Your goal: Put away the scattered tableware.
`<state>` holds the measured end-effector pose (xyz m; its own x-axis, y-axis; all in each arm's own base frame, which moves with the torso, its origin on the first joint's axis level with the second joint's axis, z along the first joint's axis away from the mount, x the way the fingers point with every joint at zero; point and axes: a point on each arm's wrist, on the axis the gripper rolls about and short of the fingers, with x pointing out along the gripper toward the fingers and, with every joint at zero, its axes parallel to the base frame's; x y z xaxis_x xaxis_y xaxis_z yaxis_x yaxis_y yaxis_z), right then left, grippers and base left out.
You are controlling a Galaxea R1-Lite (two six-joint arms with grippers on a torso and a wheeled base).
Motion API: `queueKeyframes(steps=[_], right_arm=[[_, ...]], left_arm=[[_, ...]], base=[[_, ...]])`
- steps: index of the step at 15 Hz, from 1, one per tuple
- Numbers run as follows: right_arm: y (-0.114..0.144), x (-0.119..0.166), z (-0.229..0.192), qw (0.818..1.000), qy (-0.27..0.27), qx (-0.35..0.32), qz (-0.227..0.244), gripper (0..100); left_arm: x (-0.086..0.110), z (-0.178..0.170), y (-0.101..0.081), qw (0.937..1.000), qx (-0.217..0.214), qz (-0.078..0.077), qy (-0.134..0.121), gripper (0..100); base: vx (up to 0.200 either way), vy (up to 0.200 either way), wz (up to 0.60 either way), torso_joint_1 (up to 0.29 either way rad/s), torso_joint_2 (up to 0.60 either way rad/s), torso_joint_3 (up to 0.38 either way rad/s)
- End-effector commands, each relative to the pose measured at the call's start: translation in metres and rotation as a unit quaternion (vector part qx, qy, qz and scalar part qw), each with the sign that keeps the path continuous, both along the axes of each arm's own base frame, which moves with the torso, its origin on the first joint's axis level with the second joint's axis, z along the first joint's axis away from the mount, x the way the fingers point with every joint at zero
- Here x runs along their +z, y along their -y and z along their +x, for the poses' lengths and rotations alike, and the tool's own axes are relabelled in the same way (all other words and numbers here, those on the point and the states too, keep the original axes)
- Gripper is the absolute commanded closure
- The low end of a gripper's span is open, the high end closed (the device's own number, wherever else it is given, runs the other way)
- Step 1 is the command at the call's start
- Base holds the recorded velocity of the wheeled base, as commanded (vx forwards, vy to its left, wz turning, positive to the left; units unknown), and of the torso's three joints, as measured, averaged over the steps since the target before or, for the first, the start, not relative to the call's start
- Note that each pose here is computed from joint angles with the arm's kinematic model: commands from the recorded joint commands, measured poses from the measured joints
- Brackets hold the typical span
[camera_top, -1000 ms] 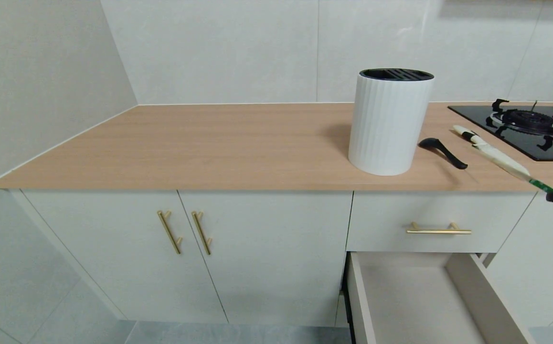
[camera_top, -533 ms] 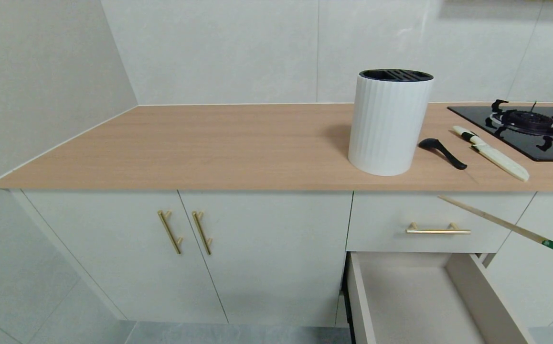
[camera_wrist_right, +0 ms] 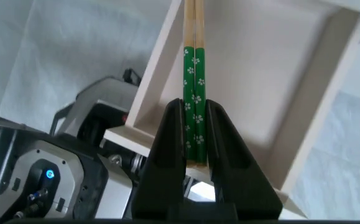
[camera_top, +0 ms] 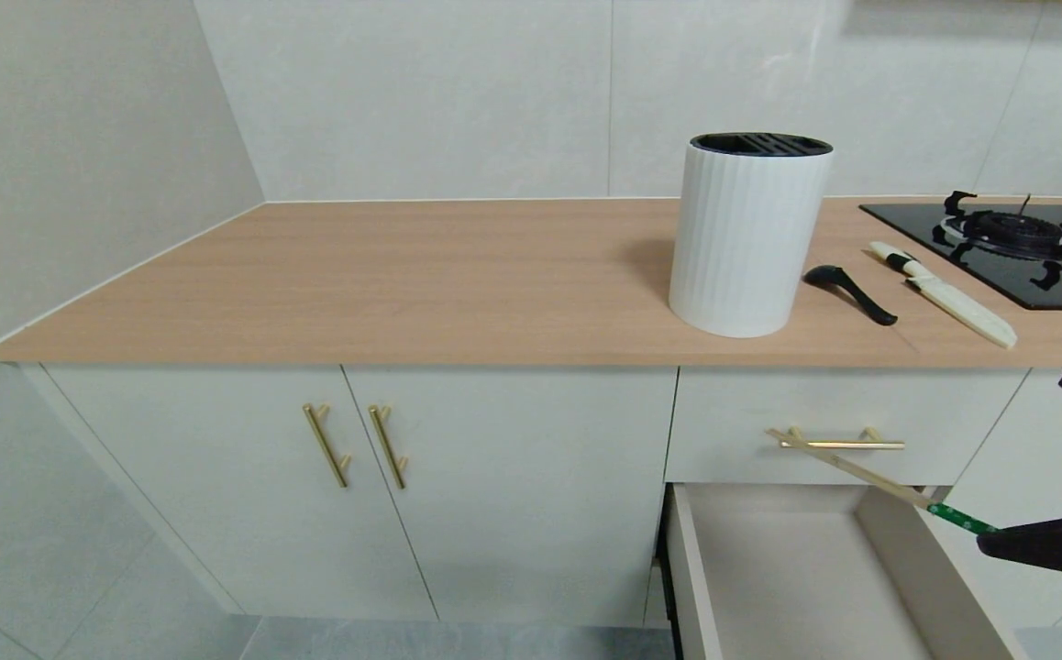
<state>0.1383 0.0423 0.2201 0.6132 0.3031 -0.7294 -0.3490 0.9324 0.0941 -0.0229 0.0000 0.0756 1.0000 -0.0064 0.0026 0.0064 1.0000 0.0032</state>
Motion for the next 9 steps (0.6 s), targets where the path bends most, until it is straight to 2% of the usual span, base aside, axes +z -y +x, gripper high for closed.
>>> queueKeyframes(steps=[1,5,9], right_arm=[[-0.003,-0.014,0.009,0.999,-0.035,0.002,-0.009,100],[-0.005,-0.020,0.016,0.999,-0.047,0.002,-0.013,100],[-0.007,-0.029,0.022,0.998,-0.055,0.001,-0.016,100]], left_arm=[[0.000,0.000,0.000,1.0000,0.000,0.000,-0.001,0],[0.000,0.000,0.000,1.0000,0.000,0.000,-0.001,0],[0.000,0.000,0.000,1.0000,0.000,0.000,-0.001,0]], base=[[0.000,0.000,0.00,0.000,0.00,0.000],[0.000,0.000,0.00,0.000,0.00,0.000],[0.000,0.000,0.00,-0.139,0.34,0.202]])
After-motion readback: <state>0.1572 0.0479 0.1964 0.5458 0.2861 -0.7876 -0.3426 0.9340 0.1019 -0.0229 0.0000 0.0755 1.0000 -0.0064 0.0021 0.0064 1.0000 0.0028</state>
